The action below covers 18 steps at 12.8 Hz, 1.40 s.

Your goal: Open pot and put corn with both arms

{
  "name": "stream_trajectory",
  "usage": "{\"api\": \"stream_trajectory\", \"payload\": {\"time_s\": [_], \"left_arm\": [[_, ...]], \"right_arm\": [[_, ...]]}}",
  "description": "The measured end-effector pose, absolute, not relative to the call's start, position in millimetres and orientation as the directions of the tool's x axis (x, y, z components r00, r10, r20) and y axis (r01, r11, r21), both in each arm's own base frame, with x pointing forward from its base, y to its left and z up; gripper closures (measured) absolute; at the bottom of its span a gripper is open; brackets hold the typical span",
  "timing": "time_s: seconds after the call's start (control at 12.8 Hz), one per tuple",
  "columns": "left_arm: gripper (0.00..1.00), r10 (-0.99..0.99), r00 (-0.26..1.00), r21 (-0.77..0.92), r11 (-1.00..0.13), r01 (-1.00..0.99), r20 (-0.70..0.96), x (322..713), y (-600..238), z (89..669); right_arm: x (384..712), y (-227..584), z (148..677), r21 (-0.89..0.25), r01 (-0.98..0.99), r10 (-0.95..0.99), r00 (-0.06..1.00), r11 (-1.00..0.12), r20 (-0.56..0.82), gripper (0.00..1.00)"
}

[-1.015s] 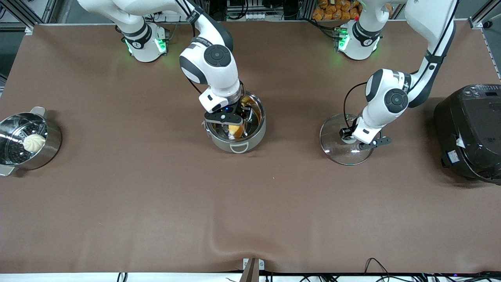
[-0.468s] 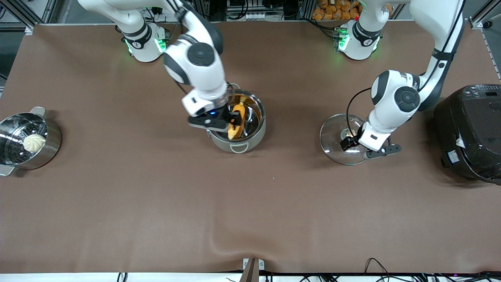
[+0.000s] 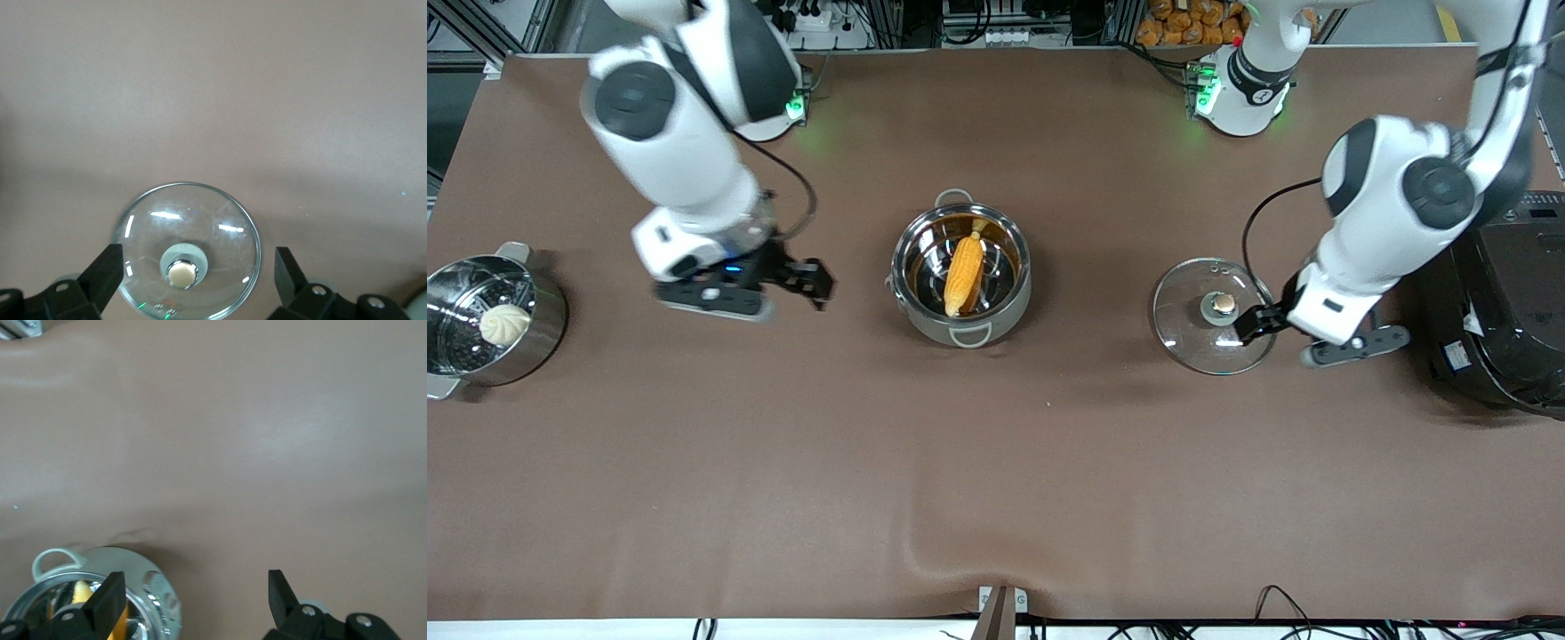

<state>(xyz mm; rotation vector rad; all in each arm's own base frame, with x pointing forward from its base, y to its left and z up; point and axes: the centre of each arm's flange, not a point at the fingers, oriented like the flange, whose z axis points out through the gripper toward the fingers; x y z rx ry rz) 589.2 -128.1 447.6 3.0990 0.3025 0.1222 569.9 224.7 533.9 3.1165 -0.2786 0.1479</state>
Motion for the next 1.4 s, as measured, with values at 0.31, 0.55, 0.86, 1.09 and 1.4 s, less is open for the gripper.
{"api": "stream_trajectory", "payload": {"time_s": [0.31,0.55,0.86,1.09,1.4], "left_arm": [[0.0,0.186,0.981,0.008,-0.983,0.186,0.055,583,-124,526],[0.0,0.19,0.982,-0.017,-0.982,0.19,0.003,575,-119,563],[0.0,0.18,0.983,-0.027,-0.983,0.18,-0.017,568,-117,592],[0.0,0.062,0.998,-0.025,-0.998,0.062,-0.001,560,-118,608],[0.0,0.028,1.0,-0.031,-0.999,0.028,0.01,547,-118,622]], "right_arm": [[582,134,612,0.032,-0.075,-0.07,0.988,-0.997,0.14,0.05],[582,66,644,0.034,-0.023,-0.018,0.99,-0.999,0.143,0.05],[583,0,650,0.044,0.006,0.012,0.99,-0.999,0.14,0.05],[585,-25,639,0.026,-0.003,0.001,0.99,-1.0,0.14,0.05],[590,-37,620,0.025,0.0,0.004,0.988,-1.0,0.156,0.05]]}}
